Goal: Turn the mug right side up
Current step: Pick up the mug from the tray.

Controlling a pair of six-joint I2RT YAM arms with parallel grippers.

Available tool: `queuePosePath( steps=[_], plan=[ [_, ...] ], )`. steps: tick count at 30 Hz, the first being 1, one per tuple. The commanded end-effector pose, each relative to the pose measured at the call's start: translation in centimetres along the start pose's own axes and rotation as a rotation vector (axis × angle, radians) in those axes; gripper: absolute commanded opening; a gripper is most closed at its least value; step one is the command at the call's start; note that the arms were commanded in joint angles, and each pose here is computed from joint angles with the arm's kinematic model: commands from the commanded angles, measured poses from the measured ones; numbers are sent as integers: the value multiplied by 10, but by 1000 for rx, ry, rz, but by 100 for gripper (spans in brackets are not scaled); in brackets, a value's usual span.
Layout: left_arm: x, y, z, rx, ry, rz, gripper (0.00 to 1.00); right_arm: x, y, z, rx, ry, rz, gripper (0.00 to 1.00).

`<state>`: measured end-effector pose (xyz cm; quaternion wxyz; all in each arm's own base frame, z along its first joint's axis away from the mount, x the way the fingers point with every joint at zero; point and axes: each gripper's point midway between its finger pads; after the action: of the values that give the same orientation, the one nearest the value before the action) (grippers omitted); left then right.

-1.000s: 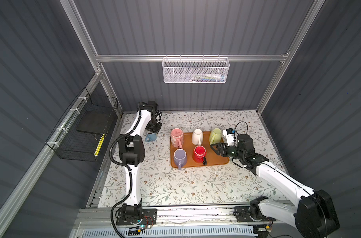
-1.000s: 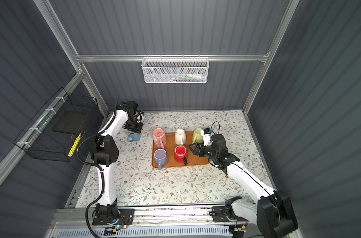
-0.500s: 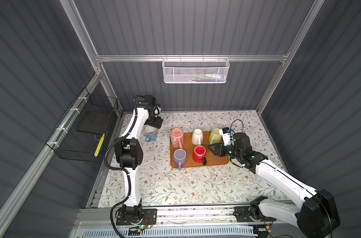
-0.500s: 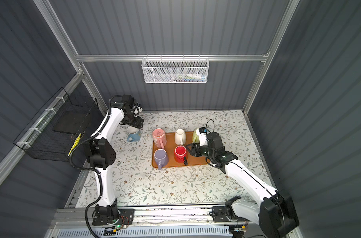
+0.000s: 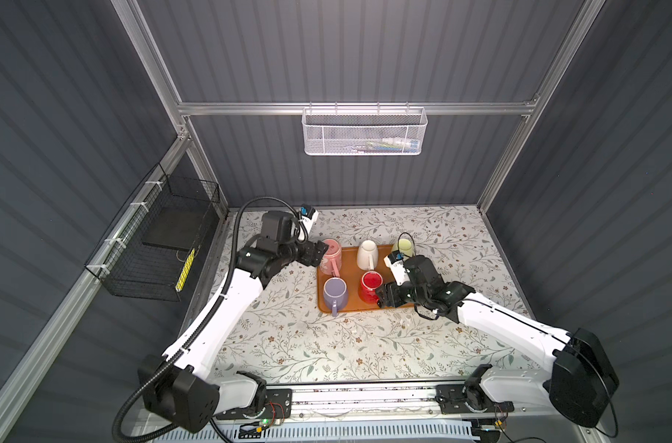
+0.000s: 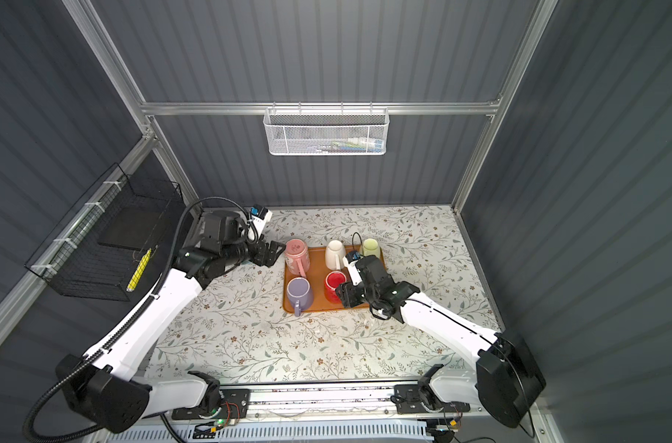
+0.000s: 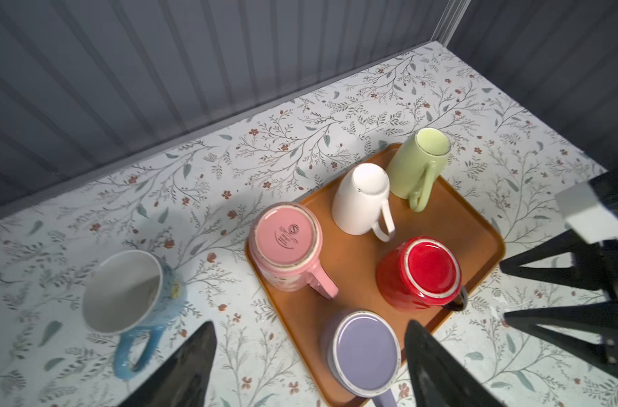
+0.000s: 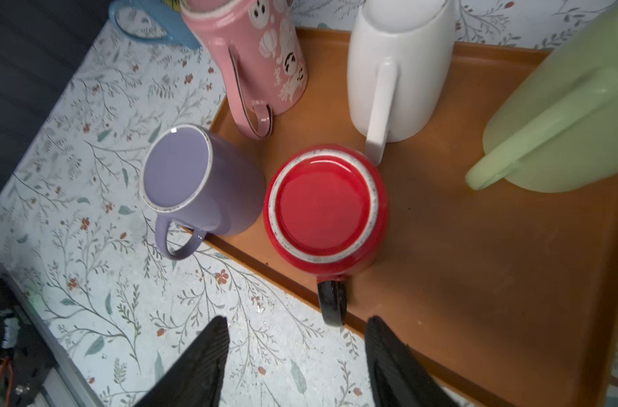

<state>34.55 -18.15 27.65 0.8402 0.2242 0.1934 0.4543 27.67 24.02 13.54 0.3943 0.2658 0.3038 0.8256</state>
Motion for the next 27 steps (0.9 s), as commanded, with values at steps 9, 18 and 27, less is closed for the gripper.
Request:
queuePosePath(
  steps=[9, 18, 27],
  plan=[
    [9, 12, 11, -208, 112, 30, 100, -13, -34, -21, 229, 213, -102, 65],
    [21, 4, -5, -190, 148, 83, 100, -7, -49, -42, 305, 205, -71, 65],
    [15, -11, -8, -130, 96, 45, 100, -16, -68, -67, 374, 207, -109, 58]
  ],
)
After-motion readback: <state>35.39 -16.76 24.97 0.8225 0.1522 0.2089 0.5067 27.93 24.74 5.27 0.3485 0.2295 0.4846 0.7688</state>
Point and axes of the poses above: each gripper's point midway between its finger pads, its own y axis back along the fingers, its own x axis along the line the jaws close on, z = x × y, and after that the axes turned 4 degrees about y, right-handed
